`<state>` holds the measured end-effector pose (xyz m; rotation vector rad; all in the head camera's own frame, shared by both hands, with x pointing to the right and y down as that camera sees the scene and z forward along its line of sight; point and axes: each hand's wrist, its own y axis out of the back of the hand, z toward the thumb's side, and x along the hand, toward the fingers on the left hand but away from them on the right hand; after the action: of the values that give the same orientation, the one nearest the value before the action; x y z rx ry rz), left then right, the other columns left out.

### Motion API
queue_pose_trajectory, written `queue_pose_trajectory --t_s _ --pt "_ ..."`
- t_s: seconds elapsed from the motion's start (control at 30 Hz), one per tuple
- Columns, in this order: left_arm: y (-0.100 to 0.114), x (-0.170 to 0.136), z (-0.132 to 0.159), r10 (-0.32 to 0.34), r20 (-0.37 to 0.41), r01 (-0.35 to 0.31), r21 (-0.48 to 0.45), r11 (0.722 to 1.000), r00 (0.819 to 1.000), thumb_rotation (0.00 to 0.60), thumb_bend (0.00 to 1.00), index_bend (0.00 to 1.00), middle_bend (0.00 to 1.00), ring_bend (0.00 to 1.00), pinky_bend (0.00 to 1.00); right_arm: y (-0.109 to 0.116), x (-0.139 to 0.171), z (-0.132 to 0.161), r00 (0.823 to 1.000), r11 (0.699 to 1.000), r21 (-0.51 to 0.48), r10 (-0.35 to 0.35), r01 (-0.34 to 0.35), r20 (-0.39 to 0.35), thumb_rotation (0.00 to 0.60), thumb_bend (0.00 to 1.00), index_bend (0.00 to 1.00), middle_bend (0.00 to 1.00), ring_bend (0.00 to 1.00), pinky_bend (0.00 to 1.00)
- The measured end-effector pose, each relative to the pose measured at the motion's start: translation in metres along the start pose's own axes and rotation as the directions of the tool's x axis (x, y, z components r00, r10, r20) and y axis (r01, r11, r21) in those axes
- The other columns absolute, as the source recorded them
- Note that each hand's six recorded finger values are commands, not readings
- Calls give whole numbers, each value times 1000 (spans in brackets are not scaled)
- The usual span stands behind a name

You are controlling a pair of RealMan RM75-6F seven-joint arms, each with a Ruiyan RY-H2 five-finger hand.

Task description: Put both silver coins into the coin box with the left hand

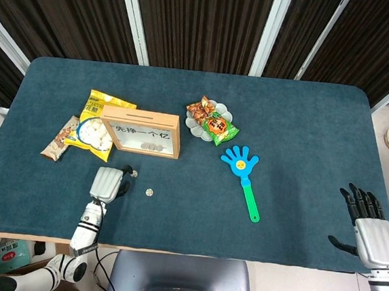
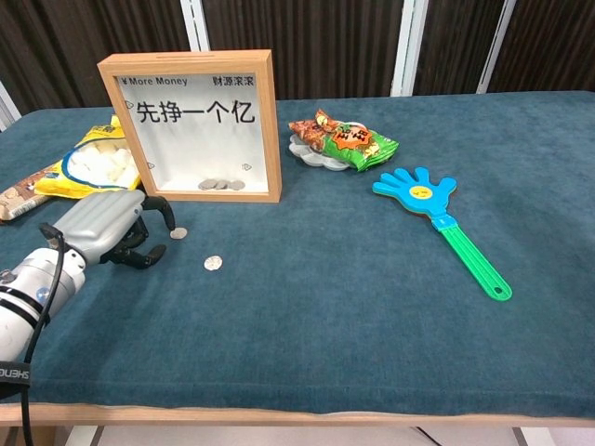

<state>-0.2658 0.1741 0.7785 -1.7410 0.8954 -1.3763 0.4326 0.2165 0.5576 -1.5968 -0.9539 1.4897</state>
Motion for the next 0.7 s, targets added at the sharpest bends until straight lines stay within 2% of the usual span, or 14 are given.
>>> queue_pose_trajectory --t_s 0.27,0.7 --pt "-2 4 -3 -11 -23 11 17 1000 1000 600 379 423 1000 1000 1000 -1 0 1 1000 1000 3 3 -3 -1 600 152 0 0 0 0" --pt "-4 9 2 -15 -18 15 20 1000 1000 600 378 423 1000 1000 1000 0 -1 -1 1000 1000 2 0 0 7 600 152 0 0 0 0"
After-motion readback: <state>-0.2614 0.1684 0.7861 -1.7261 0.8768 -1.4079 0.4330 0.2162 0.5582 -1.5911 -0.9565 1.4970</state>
